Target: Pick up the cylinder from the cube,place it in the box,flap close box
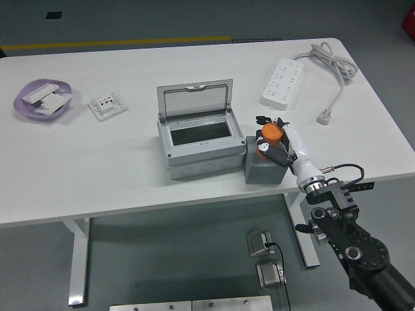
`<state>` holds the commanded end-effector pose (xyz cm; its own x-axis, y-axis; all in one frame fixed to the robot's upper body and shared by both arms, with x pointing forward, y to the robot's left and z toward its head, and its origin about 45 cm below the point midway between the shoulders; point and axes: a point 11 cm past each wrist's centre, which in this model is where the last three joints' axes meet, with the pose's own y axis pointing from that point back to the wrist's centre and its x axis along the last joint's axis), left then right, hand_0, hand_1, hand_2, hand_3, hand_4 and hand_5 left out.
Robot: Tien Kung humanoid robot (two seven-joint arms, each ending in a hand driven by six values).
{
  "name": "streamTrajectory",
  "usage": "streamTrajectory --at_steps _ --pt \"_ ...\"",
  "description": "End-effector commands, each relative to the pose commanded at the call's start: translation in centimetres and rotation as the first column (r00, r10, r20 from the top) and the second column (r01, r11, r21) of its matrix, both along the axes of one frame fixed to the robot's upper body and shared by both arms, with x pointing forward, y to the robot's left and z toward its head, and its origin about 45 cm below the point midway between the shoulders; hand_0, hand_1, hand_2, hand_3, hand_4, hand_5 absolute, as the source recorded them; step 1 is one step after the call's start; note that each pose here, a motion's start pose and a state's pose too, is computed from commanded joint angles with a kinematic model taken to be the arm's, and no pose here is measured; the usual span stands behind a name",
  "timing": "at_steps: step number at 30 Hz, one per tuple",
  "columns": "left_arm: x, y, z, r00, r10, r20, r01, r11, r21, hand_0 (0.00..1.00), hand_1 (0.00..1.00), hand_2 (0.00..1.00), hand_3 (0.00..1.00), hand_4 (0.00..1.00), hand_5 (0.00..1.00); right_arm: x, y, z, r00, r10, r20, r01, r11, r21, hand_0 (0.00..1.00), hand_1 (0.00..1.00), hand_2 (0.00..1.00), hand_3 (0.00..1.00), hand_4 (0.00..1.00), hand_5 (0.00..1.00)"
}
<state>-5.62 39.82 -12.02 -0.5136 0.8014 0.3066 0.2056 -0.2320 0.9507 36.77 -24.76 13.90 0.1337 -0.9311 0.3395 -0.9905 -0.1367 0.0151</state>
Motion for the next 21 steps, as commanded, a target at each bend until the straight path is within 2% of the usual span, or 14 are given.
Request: streamTrajectory --at_steps 6,7,12,13,17,21 --pt "0.06 0.0 0.0 1.0 -0.001 0.001 0.001 1.0 0.001 0.557 0.533 0.479 0.612 0.002 0.002 0.9 -0.5 0.9 1.0 0.003 0.022 -0.002 0.999 -0.032 0.78 0.643 0.642 0.609 0.002 0.002" --pt "0.09 0.1 0.0 1.0 -0.001 0.001 0.001 1.0 0.002 0.558 0.533 0.48 0.61 0.002 0.002 1.2 -0.6 1.2 1.0 0.006 0.028 -0.004 0.999 -0.043 0.716 0.623 0.639 0.606 0.002 0.002" --pt "0.24 0.3 0.1 1.0 -0.002 0.002 0.002 1.0 0.006 0.558 0.533 0.48 0.61 0.002 0.002 2.6 -0.8 2.9 0.998 0.028 0.064 -0.021 0.995 -0.1 0.716 0.623 0.639 0.606 0.002 0.002" --pt "0.26 0.3 0.1 1.0 -0.002 0.003 0.002 1.0 0.007 0.562 0.535 0.482 0.61 0.002 0.002 2.9 -0.7 3.2 0.997 0.034 0.072 -0.026 0.993 -0.113 0.687 0.62 0.642 0.605 0.002 0.002" --pt "0.37 0.4 0.1 1.0 -0.001 0.004 0.001 1.0 0.008 0.562 0.535 0.482 0.61 0.002 0.002 4.0 0.3 4.7 0.992 0.067 0.104 -0.05 0.985 -0.162 0.687 0.62 0.642 0.605 0.002 0.002" --pt "0.46 0.5 0.1 1.0 -0.002 0.005 0.002 1.0 0.012 0.562 0.536 0.482 0.611 0.002 0.002 4.9 2.8 5.8 0.983 0.14 0.116 -0.11 0.965 -0.236 0.687 0.611 0.645 0.604 0.002 0.002"
